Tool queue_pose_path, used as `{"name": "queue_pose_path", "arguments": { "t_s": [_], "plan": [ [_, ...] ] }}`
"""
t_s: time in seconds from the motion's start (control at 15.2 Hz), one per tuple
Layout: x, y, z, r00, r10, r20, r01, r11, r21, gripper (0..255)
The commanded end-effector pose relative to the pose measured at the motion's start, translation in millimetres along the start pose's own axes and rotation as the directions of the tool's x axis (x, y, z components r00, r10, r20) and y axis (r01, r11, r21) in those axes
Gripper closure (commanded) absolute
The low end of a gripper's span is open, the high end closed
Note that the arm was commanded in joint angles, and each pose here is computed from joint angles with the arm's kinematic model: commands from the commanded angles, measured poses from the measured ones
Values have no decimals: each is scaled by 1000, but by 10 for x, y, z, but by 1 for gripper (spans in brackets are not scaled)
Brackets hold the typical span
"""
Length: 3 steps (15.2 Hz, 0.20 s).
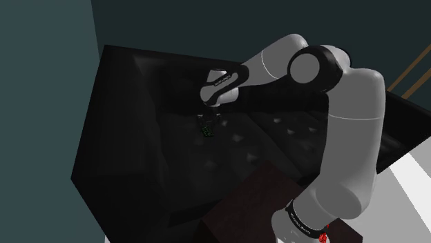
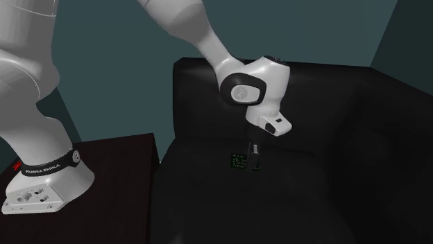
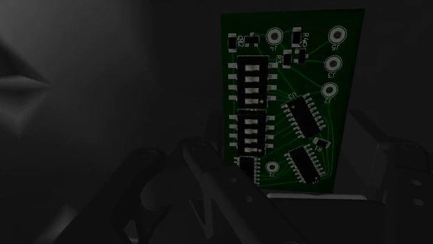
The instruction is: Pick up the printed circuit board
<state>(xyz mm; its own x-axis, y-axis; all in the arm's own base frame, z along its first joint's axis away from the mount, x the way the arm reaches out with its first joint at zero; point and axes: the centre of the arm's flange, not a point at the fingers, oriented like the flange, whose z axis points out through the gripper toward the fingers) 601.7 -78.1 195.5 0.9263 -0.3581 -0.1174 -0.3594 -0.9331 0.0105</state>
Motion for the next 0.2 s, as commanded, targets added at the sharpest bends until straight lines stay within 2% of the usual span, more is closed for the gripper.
{"name": "queue_pose_path", "arguments": {
  "t_s": [0.0,0.13],
  "plan": [
    [-28,0,-110,1000,0,0,0,1000,0,255],
    [-29,0,-117,1000,0,0,0,1000,0,255]
  ]
}}
